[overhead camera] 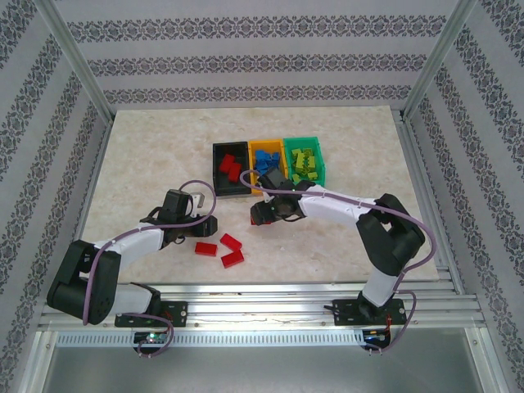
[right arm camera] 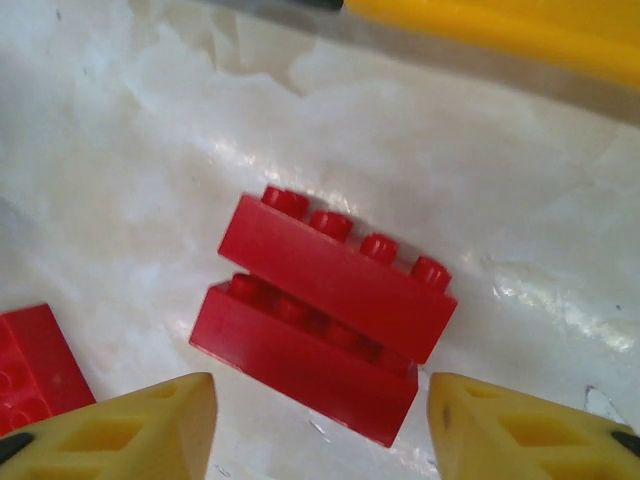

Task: Sort the legos into containers by color
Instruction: Pick up the lego from the center of the table.

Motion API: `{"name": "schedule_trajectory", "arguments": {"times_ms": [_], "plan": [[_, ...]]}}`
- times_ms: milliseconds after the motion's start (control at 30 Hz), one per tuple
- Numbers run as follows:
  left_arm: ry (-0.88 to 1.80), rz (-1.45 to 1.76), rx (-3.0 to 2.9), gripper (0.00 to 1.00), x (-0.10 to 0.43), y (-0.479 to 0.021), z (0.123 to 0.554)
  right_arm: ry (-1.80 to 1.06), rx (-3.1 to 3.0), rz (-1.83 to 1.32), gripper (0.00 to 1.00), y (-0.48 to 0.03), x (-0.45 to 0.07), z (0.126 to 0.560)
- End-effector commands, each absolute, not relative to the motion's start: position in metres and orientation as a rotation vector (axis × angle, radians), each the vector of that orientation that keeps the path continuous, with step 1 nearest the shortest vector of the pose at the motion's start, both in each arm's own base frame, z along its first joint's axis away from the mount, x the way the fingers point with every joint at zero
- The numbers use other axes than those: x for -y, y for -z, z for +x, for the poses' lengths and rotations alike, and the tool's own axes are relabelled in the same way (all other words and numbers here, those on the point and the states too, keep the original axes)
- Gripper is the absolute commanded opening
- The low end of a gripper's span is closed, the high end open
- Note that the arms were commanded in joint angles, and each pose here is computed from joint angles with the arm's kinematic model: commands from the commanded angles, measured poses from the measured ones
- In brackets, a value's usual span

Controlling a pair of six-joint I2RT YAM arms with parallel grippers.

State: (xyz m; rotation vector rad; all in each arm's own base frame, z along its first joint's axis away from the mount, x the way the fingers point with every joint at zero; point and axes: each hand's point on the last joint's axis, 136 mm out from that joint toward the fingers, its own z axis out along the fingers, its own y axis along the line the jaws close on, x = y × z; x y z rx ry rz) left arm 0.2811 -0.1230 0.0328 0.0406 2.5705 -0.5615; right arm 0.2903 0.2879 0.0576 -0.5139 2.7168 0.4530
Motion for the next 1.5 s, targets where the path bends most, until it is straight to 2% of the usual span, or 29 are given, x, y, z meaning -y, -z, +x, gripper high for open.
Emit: {"name": "schedule_trajectory", "arguments": {"times_ms": [0, 100, 333, 467, 933, 1133, 1467], "plan": [[0.569, 0.034, -2.528, 0.59, 0.124, -0.042, 0.293, -0.428, -2.686, -0.500, 0.62, -0.061, -0.292, 0.292], [0.564, 0.028, -2.528, 0.59, 0.123, -0.042, 0.293, -0.426, -2.682, -0.492, 0.68, -0.061, -0.300, 0.291], [0.571, 0.030, -2.526, 0.59, 0.123, -0.043, 0.292, -0.296, -2.693, -0.398, 0.71, -0.051, -0.293, 0.296], [0.572, 0.029, -2.522, 0.59, 0.123, -0.044, 0.293, -0.255, -2.670, -0.360, 0.77, -0.054, -0.290, 0.295], [0.576, 0.032, -2.524, 0.59, 0.124, -0.043, 0.293, -0.125, -2.651, -0.376, 0.79, -0.047, -0.286, 0.294], [0.578, 0.033, -2.522, 0.59, 0.124, -0.044, 0.293, -0.159, -2.630, -0.410, 0.80, -0.058, -0.286, 0.289], [0.577, 0.033, -2.523, 0.59, 0.124, -0.044, 0.292, -0.083, -2.696, -0.422, 0.81, -0.026, -0.279, 0.286]]}}
